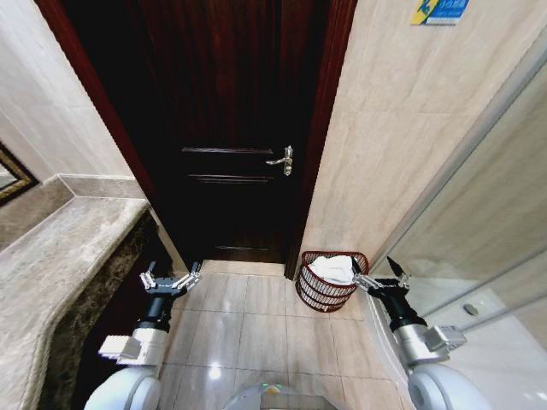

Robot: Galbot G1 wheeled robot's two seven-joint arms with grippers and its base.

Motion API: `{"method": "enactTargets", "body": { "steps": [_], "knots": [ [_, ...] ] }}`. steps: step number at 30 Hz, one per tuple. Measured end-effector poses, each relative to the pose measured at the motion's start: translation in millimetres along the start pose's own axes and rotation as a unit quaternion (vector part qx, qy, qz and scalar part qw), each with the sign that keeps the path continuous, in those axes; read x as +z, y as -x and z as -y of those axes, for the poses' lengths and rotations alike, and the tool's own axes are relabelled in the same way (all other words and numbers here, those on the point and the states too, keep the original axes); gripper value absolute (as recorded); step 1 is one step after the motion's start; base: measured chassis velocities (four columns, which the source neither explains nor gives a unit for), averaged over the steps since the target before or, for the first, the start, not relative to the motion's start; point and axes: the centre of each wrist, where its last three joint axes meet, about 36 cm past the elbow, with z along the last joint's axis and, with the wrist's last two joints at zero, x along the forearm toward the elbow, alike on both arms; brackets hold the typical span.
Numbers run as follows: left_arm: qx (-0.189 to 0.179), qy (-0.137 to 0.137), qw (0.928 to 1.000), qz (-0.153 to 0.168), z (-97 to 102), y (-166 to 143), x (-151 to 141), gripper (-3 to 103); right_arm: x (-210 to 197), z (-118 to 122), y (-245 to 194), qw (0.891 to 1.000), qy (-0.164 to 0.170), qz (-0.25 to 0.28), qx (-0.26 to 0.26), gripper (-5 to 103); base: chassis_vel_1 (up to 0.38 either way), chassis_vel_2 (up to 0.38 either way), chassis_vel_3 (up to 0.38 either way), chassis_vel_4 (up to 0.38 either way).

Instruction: Discard the used towel into the hamper.

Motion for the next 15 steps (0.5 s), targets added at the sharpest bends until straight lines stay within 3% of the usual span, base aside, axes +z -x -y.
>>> {"method": "enactTargets", "body": {
  "steps": [15],
  "knots": [
    [0.004, -0.002, 1.0000, -0.001, -2.4, 1.9, 1.5, 100, 0.0, -6.5, -2.0, 1.000, -0.002, 0.004, -0.004, 100, 0.000, 0.000, 0.000, 0.000]
  ]
}}
